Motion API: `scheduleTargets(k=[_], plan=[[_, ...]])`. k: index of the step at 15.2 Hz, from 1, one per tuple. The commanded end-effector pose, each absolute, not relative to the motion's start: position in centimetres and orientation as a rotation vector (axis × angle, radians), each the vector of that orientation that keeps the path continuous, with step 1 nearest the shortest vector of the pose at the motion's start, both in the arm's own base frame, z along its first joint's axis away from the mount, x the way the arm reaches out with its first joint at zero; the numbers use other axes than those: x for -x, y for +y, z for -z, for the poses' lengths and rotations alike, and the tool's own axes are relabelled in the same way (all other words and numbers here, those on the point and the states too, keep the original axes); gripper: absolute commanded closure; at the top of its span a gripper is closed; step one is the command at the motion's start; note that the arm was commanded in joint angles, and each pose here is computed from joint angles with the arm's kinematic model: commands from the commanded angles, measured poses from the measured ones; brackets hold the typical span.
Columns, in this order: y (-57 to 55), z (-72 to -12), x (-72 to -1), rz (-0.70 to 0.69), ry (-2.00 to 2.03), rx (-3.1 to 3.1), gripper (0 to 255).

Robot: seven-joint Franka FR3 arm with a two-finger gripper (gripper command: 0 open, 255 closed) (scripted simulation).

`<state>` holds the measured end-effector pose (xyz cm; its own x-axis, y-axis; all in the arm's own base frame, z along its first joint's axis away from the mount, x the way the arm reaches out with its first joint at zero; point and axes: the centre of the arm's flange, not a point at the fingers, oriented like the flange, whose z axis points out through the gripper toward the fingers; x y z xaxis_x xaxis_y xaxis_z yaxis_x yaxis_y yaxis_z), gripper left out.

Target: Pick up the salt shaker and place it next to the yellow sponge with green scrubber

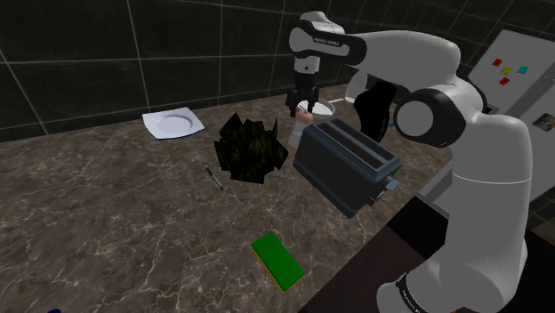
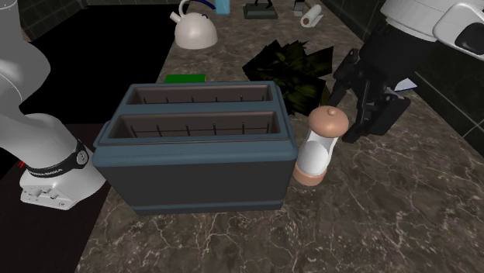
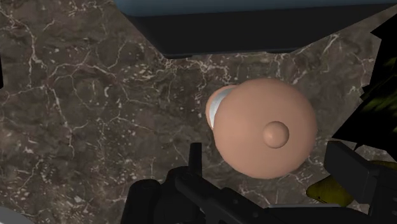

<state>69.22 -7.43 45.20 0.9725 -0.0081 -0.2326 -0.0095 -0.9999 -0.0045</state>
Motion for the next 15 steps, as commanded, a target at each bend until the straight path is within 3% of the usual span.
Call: scheduleTargets(k=[1, 4, 5, 15], plan=[[-7.42, -45.15, -69.21, -0.367, 0.014, 3.114, 0], [-7.42, -45.15, -69.21, -0.367, 0.014, 3.114, 0], [-7.42, -45.14, -69.21, -0.367, 0.014, 3.114, 255], [-7.42, -45.67, -69.2, -0.367, 0.014, 3.114, 255]])
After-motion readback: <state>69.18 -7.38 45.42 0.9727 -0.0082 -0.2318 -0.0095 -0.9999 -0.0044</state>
